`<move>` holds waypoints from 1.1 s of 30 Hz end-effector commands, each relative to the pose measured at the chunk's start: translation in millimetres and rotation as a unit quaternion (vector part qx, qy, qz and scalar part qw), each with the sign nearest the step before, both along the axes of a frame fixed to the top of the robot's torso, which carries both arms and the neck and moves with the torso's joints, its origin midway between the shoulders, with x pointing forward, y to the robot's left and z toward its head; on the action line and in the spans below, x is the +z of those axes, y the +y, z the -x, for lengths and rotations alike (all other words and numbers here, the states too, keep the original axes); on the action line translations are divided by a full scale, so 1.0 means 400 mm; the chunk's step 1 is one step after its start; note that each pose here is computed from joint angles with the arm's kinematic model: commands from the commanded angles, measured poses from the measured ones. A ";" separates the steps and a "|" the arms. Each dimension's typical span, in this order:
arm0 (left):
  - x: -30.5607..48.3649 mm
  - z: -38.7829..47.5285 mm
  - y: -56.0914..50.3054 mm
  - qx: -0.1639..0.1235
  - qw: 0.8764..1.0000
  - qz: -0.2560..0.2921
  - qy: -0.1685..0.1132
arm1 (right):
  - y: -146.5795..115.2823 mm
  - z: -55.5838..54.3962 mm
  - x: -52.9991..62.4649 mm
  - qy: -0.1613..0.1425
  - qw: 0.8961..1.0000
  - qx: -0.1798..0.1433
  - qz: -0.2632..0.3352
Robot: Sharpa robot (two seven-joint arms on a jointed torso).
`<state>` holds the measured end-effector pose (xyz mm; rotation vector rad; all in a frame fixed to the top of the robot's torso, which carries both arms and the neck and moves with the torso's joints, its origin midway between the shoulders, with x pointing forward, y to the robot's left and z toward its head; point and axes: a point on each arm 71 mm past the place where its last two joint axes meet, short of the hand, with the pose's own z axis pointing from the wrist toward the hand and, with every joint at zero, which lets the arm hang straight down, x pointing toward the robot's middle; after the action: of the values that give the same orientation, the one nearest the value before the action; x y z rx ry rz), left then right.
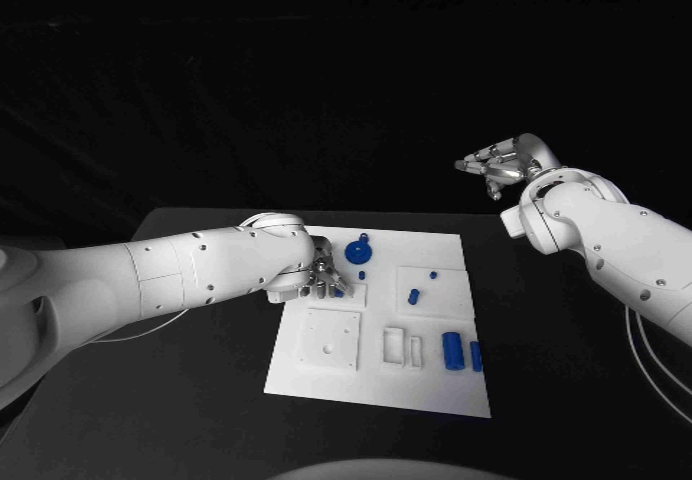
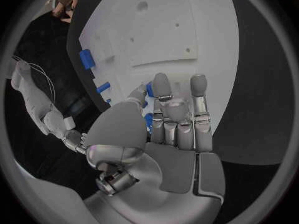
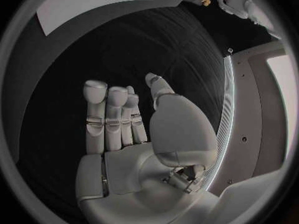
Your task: Assemble the parts on the task board
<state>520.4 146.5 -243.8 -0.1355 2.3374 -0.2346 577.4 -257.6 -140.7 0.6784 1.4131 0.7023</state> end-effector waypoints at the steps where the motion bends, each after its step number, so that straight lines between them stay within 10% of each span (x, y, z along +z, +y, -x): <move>1: -0.005 0.002 0.005 0.000 1.000 -0.005 0.000 | 0.002 0.001 -0.003 0.003 1.000 0.007 0.001; 15: 0.000 0.002 0.021 0.008 1.000 0.000 -0.001 | -0.004 0.003 -0.013 0.006 1.000 0.005 -0.001; 33: 0.057 -0.018 0.036 0.074 0.986 0.128 0.074 | -0.013 0.007 -0.031 0.014 1.000 0.001 -0.004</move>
<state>528.7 162.9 -222.2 -0.3998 2.3808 -0.3940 574.8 -263.1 -152.3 0.7013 1.4304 0.6938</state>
